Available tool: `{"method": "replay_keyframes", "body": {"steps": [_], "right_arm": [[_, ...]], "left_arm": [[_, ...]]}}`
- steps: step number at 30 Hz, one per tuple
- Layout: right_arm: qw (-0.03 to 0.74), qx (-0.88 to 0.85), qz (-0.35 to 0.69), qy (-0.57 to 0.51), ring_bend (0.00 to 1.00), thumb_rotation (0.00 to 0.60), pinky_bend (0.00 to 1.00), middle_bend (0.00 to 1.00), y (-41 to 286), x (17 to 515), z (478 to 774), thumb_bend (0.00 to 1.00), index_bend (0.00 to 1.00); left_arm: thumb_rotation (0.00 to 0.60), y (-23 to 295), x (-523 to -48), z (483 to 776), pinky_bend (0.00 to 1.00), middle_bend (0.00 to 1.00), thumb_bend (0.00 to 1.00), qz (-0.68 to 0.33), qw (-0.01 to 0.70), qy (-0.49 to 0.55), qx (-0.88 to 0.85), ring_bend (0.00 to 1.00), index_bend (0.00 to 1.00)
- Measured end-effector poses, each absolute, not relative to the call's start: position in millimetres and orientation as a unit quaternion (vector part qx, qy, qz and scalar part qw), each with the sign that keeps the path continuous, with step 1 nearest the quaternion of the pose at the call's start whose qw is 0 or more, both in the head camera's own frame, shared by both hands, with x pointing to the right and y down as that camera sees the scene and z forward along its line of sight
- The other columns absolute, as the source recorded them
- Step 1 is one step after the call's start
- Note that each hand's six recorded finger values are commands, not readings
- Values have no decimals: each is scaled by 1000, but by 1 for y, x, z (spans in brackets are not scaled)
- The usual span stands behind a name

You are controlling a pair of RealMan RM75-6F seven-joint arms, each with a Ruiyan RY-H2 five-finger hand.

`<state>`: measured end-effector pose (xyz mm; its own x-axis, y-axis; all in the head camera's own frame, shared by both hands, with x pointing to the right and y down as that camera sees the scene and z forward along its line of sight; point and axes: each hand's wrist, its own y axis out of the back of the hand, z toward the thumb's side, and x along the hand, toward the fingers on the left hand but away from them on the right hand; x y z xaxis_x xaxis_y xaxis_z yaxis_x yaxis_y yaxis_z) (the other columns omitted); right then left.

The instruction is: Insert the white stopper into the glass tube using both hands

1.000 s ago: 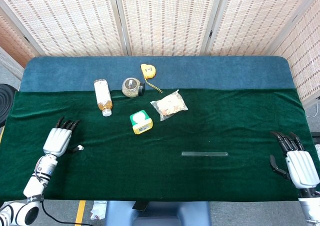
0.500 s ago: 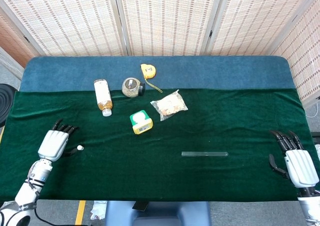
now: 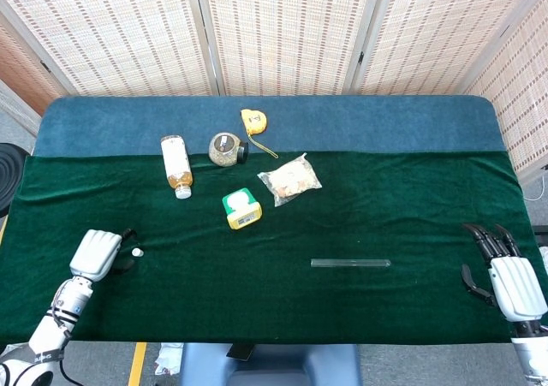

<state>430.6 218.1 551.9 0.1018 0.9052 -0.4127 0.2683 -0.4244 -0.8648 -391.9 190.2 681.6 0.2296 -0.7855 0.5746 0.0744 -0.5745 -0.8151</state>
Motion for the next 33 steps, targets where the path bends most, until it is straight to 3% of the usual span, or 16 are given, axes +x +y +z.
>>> {"method": "replay_keyframes", "body": {"steps": [10, 20, 33], "right_arm": [[310, -672, 512, -436, 192, 600, 52, 177, 220, 432, 553, 584, 114], [308, -672, 514, -436, 194, 600, 53, 177, 220, 434, 555, 584, 114], [308, -671, 515, -436, 195, 600, 52, 177, 220, 433, 554, 584, 114]], "left_arm": [[600, 193, -385, 694, 847, 1000, 289, -561, 374, 253, -694, 922, 468], [600, 195, -388, 701, 847, 1000, 370, -571, 363, 243, -695, 920, 475], [600, 195, -391, 705, 847, 1000, 375, -577, 359, 244, -692, 920, 498]]}}
